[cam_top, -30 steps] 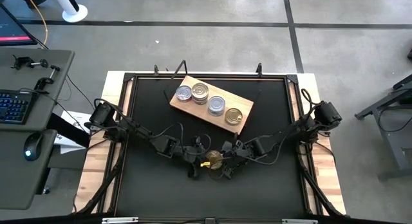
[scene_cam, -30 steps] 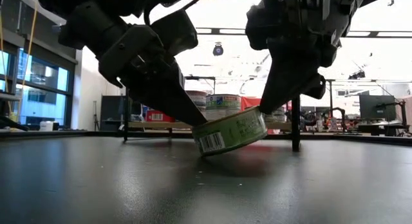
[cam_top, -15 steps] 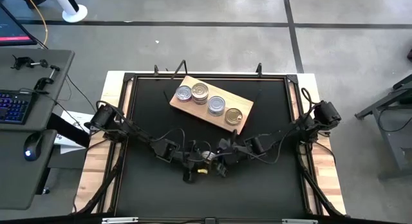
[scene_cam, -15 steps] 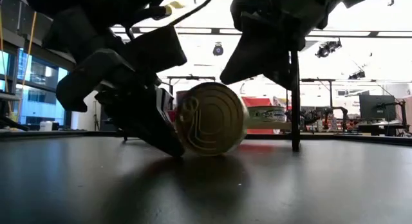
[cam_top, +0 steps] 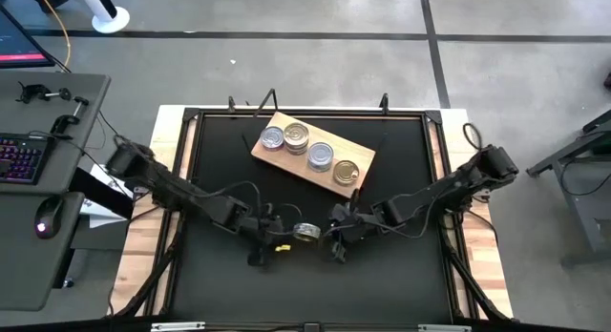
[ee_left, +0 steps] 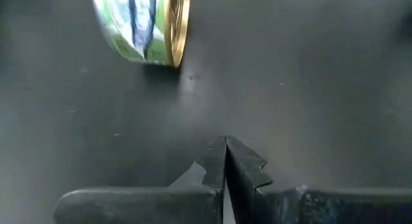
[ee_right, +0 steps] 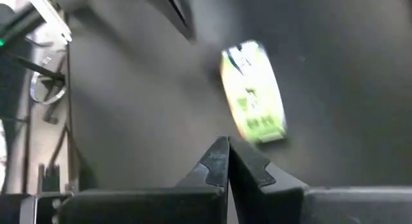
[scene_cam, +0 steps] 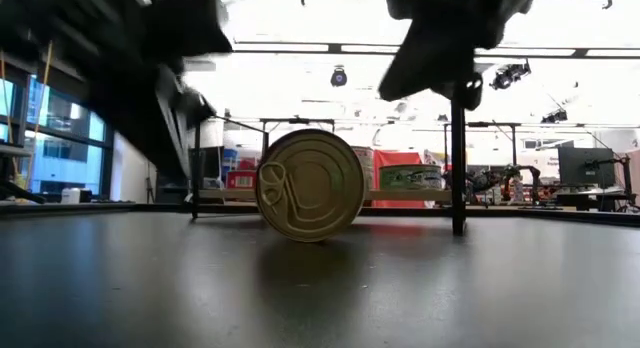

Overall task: Stack canned seafood by type on shelf
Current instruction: Stack the green tuna can on top of the green tuna can on the shelf

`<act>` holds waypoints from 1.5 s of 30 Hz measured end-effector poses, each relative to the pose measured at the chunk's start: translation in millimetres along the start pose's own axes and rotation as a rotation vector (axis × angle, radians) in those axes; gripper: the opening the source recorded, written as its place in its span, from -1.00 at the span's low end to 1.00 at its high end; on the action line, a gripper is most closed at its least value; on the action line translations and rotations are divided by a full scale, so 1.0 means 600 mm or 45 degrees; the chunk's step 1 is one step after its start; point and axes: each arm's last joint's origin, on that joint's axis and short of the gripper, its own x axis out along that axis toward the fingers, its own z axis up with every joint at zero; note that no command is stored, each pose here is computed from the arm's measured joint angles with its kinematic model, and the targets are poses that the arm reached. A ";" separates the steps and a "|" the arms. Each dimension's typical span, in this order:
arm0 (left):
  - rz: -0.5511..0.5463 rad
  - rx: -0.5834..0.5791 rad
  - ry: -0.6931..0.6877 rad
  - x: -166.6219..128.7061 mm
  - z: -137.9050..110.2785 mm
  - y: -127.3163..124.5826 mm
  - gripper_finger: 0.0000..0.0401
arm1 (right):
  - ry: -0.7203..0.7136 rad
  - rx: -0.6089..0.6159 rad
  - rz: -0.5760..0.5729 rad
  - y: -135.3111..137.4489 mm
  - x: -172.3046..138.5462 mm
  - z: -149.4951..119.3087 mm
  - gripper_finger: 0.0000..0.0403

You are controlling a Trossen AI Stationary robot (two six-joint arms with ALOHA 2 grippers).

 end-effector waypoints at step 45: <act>0.115 0.151 0.019 0.049 0.098 0.060 0.39 | 0.239 0.193 -0.303 0.043 -0.123 -0.138 -1.00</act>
